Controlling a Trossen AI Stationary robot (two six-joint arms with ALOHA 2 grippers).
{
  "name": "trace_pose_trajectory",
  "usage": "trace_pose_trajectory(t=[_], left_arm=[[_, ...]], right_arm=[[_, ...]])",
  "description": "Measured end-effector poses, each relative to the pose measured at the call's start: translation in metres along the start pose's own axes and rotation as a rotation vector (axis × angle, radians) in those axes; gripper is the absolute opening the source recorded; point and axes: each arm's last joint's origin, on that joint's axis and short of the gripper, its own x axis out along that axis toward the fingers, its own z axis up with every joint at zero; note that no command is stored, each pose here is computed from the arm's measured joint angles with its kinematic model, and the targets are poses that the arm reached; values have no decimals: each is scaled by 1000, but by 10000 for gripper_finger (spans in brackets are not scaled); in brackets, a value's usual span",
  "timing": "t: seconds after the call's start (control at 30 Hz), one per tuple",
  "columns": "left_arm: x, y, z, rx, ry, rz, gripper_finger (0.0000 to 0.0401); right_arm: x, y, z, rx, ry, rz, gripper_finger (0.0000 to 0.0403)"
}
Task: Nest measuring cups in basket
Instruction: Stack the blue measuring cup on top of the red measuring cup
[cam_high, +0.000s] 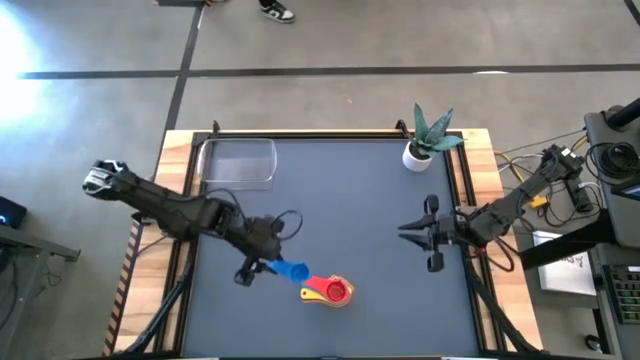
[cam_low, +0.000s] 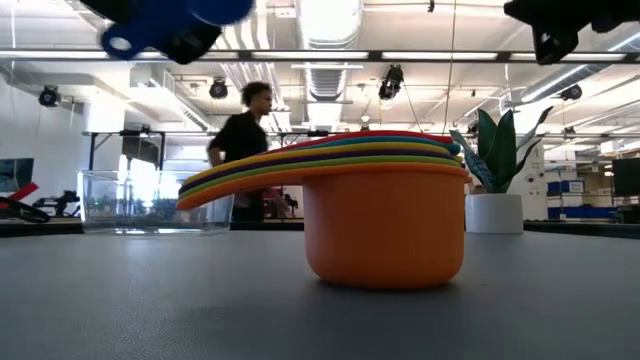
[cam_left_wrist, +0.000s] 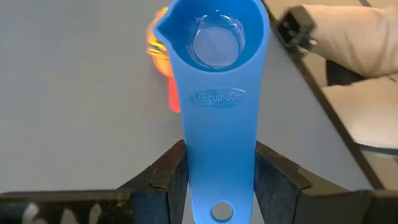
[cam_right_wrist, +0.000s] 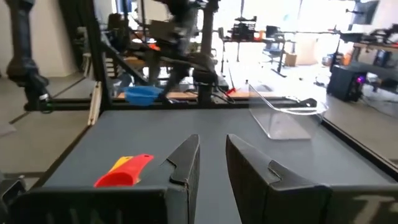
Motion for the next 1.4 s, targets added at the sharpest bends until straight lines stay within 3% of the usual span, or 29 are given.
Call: trace_pose_trajectory(t=[0.13, 0.3, 0.47, 0.87, 1.4], left_arm=[[4, -21, -4, 27, 21, -45, 127], [11, -35, -8, 65, -10, 0, 127], [17, -34, -3, 70, -92, 0, 127], [30, -23, 8, 94, -151, 27, 127], [67, -5, 22, 155, -189, -16, 134]], right_arm=[[0, -1, -6, 46, -1, -30, 68], [-1, -2, -12, 76, -28, -41, 68], [-1, -3, -13, 91, -41, -73, 68], [0, -3, -13, 100, -38, -71, 68], [8, 3, -23, 104, 21, -76, 68]])
